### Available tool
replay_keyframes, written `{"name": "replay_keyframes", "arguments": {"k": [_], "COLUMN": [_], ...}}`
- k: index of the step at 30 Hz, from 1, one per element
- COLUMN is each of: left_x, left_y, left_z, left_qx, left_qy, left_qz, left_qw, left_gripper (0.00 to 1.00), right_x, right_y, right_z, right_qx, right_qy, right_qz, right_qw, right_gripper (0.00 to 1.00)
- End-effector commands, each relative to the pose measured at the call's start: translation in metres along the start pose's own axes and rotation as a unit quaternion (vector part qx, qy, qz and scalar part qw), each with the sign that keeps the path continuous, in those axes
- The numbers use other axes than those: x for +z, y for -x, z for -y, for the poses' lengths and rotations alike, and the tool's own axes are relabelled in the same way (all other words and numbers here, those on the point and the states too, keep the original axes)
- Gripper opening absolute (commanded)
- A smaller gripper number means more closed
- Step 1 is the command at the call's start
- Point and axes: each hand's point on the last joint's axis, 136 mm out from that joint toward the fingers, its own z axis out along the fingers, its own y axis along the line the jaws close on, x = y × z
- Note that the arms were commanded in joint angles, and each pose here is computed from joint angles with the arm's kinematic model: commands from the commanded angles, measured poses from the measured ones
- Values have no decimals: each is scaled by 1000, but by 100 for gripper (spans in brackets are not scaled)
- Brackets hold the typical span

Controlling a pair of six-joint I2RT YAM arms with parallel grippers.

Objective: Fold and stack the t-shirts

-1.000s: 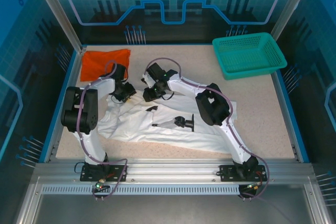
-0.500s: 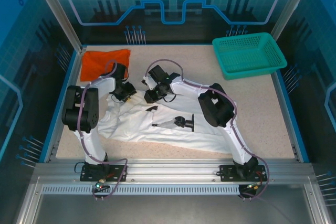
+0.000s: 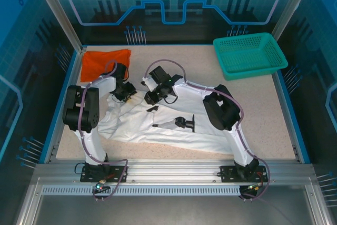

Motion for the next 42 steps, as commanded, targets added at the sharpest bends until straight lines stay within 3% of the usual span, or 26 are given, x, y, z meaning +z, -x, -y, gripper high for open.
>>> {"name": "replay_keyframes", "arguments": {"k": [1,16,24,29,35,42], "left_x": [7,8,9,9,3,-18], "left_y": [-3,-2,-2,-2,1,10], "left_z": [-11,-13,-14,-14,-10,3], "left_qx": [-17,-25,-29,-30,-23,-6], "left_qy": [19,15,12,11,5,-8], "left_qz": [-18,-20,-23,-23,-15,8], "left_qw": [1000,999,999,999,1000,1000], "left_gripper": [33,32,32,33,37,43], "right_x": [-18,-32,-32,-30,-53,-86], "right_y": [6,-34,-57,-78,-85,-75], "right_z": [-27,-61,-51,-25,-10,-4], "right_qx": [-42,-113,-112,-90,-69,-18], "right_qy": [28,92,70,27,7,4], "right_qz": [20,-2,-5,-11,28,79], "right_qw": [999,989,991,996,997,997], "right_gripper": [9,14,20,25,38,42]}}
